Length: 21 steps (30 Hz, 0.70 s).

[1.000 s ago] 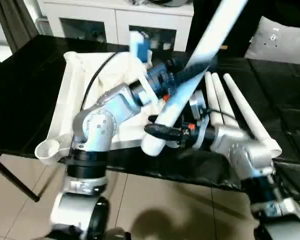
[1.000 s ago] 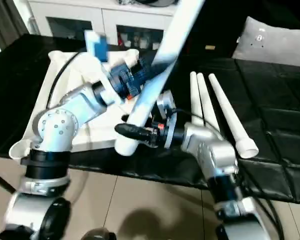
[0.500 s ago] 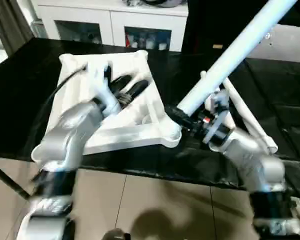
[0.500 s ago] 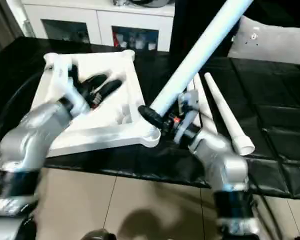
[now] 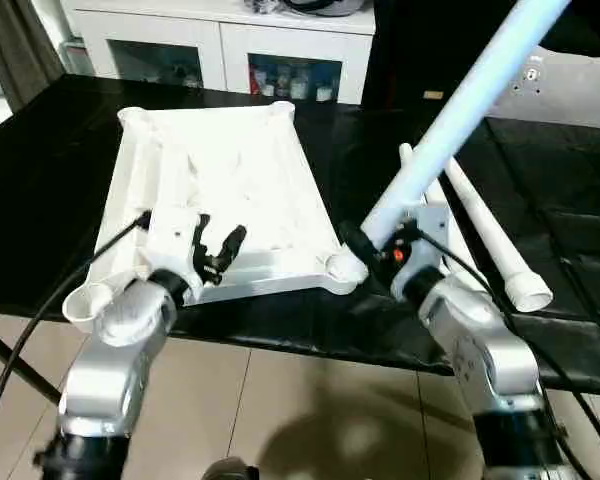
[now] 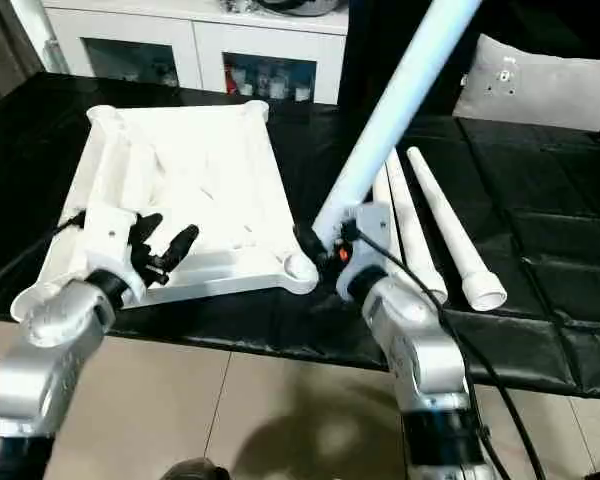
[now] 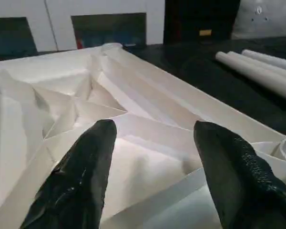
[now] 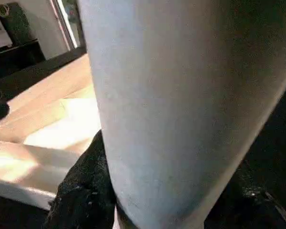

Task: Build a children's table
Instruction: Pick table leg

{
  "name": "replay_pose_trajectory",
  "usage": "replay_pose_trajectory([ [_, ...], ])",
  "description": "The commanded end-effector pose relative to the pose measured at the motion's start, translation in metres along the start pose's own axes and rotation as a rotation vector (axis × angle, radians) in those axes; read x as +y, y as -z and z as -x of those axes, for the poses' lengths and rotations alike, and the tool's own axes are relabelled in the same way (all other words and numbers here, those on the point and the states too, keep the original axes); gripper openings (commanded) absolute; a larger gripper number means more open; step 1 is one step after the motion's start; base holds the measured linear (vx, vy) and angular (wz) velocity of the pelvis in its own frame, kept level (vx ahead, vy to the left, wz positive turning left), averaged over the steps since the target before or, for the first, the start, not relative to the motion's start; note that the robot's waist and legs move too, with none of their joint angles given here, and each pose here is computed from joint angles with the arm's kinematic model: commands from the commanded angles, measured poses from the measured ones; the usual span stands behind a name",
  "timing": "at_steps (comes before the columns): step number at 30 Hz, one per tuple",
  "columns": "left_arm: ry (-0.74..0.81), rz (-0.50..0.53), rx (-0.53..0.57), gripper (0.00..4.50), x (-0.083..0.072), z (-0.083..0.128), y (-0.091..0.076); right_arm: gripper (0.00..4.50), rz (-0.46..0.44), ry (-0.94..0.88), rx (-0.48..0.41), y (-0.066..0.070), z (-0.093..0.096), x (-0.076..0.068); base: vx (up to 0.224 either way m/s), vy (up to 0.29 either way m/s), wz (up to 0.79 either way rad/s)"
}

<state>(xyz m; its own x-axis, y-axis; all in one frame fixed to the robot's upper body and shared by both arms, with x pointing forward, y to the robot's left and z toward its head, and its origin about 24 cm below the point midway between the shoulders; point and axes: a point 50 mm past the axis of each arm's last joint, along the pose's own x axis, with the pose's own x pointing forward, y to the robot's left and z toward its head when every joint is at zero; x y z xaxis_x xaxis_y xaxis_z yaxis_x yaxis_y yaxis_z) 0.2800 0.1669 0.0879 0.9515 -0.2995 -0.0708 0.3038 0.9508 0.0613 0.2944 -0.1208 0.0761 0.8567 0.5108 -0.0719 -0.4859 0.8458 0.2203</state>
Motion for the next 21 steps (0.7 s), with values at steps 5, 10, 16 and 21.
replay_pose_trajectory([
  [5,-0.007,0.013,0.013,3.25,-0.004,0.003,0.004,1.91,0.028,0.035,-0.066,-0.010,0.001,-0.001,0.000,0.000,0.00],
  [10,-0.023,-0.027,-0.015,3.56,-0.005,-0.002,0.001,1.91,0.036,0.036,-0.094,-0.018,0.004,-0.003,0.000,0.000,0.00],
  [16,-0.046,-0.025,-0.017,3.64,-0.005,-0.002,0.002,1.91,0.111,-0.002,-0.024,-0.008,0.006,0.001,0.000,0.000,0.00],
  [21,-0.057,0.005,-0.033,3.64,-0.006,0.000,0.002,1.91,0.103,-0.010,-0.016,-0.005,0.006,0.003,0.000,0.000,0.00],
])
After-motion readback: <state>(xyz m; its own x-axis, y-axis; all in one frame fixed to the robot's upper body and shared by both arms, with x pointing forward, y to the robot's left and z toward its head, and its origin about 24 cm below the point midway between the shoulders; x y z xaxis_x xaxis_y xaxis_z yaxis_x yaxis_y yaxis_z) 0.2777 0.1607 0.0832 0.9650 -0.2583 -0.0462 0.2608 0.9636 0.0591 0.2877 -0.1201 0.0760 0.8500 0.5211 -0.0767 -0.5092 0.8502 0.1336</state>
